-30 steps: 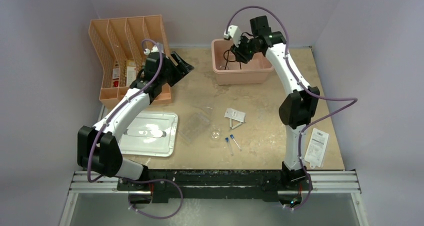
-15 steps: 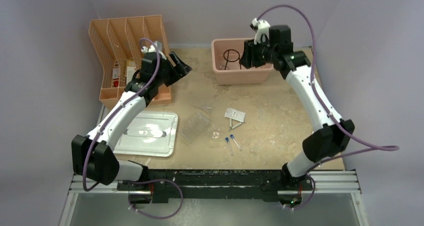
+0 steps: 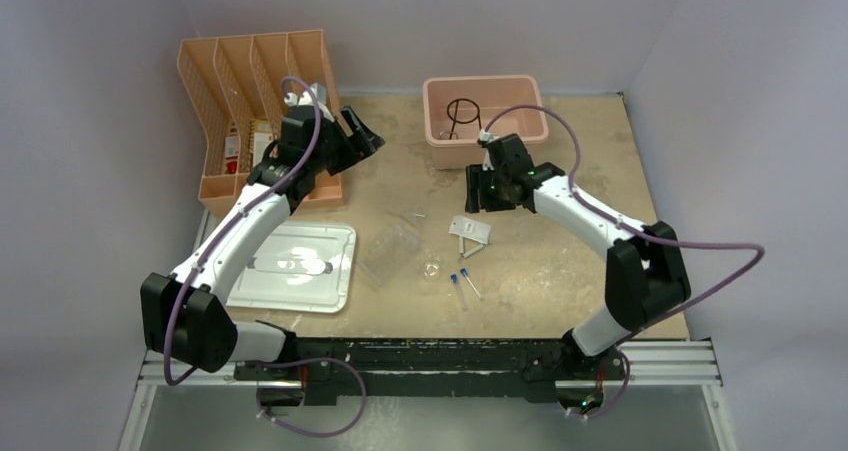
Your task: Organize the chemistry lab equipment
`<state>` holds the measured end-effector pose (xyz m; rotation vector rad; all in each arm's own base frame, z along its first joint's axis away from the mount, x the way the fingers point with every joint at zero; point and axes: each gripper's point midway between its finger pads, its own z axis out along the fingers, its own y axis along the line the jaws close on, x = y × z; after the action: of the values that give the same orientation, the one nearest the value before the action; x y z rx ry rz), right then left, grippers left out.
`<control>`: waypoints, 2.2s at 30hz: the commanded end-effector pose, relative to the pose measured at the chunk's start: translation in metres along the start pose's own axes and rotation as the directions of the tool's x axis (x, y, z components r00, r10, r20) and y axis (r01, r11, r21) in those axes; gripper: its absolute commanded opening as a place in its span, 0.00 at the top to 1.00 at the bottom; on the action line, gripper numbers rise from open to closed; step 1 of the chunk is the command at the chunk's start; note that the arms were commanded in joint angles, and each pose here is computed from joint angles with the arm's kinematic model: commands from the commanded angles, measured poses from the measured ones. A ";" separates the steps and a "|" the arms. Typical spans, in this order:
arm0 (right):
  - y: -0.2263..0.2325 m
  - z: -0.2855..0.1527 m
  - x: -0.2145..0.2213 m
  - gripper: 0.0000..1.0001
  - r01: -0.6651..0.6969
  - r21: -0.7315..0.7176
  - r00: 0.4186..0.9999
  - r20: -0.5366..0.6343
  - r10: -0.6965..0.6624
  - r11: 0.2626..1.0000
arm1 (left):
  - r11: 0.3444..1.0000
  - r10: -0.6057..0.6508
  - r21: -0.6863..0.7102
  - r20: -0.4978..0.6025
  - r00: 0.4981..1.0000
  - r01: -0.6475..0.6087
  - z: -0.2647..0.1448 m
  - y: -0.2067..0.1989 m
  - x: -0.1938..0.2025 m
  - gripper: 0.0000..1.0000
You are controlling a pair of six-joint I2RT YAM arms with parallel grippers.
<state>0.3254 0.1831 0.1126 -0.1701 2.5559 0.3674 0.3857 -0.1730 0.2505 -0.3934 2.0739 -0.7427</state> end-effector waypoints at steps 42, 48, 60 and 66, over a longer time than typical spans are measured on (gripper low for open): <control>0.039 0.089 0.066 0.53 0.456 -0.049 0.872 -0.175 -0.457 0.889 | 0.997 0.070 -0.034 0.045 0.997 -0.069 -0.023 0.008 -0.009 0.27; 0.042 0.086 0.055 0.82 0.449 -0.030 0.880 -0.159 -0.448 0.893 | 0.997 0.071 -0.035 0.046 0.996 -0.069 -0.023 0.009 -0.008 0.27; 0.052 0.033 -0.017 1.00 0.388 0.091 0.920 0.031 -0.392 0.917 | 0.997 0.071 -0.039 0.050 0.996 -0.069 -0.024 0.010 -0.008 0.27; 0.065 -0.016 -0.067 1.00 0.346 0.069 0.917 0.184 -0.353 0.936 | 0.997 0.067 -0.046 0.048 0.997 -0.065 -0.023 0.012 -0.007 0.27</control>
<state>0.3427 0.2431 0.1051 -0.6508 2.4175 0.1392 0.3688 -0.1572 0.2438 -0.3746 2.1079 -0.6482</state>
